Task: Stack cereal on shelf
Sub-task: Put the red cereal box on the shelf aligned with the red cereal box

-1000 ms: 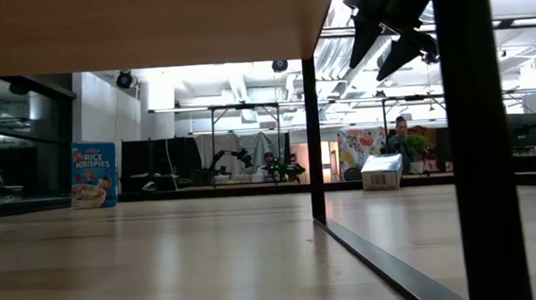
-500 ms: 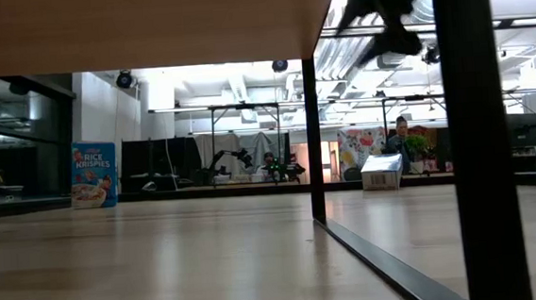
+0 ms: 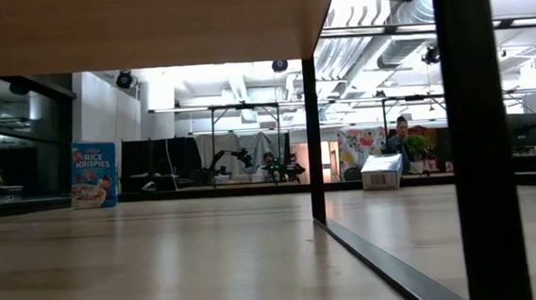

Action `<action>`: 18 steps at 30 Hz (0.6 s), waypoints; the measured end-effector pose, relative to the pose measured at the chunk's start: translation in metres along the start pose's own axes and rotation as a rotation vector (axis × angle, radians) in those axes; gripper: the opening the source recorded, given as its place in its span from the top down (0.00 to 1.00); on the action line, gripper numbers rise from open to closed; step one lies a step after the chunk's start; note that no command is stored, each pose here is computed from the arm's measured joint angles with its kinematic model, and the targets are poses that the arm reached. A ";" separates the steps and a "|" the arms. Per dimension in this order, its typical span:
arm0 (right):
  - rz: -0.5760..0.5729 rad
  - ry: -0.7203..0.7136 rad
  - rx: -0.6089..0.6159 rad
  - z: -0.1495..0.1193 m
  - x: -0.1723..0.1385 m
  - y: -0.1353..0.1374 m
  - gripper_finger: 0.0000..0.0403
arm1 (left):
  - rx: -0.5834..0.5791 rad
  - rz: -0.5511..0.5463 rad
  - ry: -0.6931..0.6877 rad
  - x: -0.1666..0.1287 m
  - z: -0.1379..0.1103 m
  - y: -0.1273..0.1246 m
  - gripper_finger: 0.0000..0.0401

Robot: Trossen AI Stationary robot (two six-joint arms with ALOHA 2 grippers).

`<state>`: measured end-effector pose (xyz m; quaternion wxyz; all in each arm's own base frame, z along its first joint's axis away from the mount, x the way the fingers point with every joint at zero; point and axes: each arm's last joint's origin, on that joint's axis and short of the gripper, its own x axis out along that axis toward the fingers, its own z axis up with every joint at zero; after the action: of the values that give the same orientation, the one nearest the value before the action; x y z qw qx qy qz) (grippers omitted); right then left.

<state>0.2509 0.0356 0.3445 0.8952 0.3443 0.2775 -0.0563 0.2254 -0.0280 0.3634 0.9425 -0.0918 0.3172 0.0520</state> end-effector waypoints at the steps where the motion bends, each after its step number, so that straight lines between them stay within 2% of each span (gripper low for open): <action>1: -0.007 -0.002 -0.006 0.001 -0.004 0.004 0.94 | -0.019 -0.015 0.040 0.005 0.000 -0.001 1.00; 4: -0.069 0.016 -0.026 0.002 -0.017 0.012 0.97 | -0.077 -0.041 0.115 0.012 0.012 -0.008 1.00; 11: -0.160 -0.014 -0.095 0.008 -0.045 0.028 1.00 | -0.002 -0.056 0.266 0.012 0.044 -0.026 1.00; 15: -0.092 -0.003 -0.204 0.001 -0.037 0.043 1.00 | 0.063 -0.058 0.291 0.011 0.051 -0.031 1.00; 18: -0.069 0.054 -0.298 -0.009 -0.016 0.053 1.00 | 0.059 -0.057 0.291 0.013 0.051 -0.031 1.00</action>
<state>0.2486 0.0804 0.3787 0.9262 0.1992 0.3182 -0.0358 0.2707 -0.0474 0.4002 0.8899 -0.0796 0.4493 0.0021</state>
